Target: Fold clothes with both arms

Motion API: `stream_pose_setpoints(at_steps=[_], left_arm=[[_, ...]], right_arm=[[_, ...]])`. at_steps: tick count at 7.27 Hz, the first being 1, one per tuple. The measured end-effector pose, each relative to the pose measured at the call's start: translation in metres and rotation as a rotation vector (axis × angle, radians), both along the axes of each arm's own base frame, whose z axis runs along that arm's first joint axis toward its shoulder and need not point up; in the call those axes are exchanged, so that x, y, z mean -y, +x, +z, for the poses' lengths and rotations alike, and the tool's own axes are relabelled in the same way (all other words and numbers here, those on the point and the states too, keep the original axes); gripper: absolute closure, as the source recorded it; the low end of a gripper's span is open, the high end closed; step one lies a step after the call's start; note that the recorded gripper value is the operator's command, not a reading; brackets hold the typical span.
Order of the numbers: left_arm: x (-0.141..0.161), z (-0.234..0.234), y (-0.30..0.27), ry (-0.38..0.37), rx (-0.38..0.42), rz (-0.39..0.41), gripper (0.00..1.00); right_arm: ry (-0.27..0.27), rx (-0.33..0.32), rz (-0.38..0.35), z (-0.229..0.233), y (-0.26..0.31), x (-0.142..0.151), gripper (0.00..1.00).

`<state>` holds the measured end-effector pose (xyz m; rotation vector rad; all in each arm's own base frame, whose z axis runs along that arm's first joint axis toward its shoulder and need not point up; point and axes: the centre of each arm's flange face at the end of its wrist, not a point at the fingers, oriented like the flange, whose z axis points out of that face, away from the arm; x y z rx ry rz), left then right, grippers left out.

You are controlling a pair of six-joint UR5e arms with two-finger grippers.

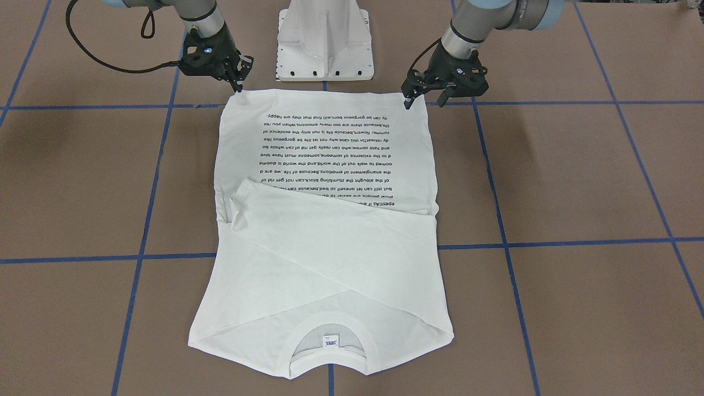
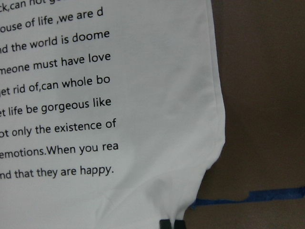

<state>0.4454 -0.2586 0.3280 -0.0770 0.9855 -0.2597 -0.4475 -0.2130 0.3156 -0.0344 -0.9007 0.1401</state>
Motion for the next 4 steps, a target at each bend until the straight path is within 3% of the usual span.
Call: stream_pose_setpoints(at_steps=[4], left_arm=[[-0.042,0.018,0.027,-0.045,0.091,0.013,0.12]], right_arm=[[0.009,0.029,0.010,-0.015,-0.004,0.005,1.00]])
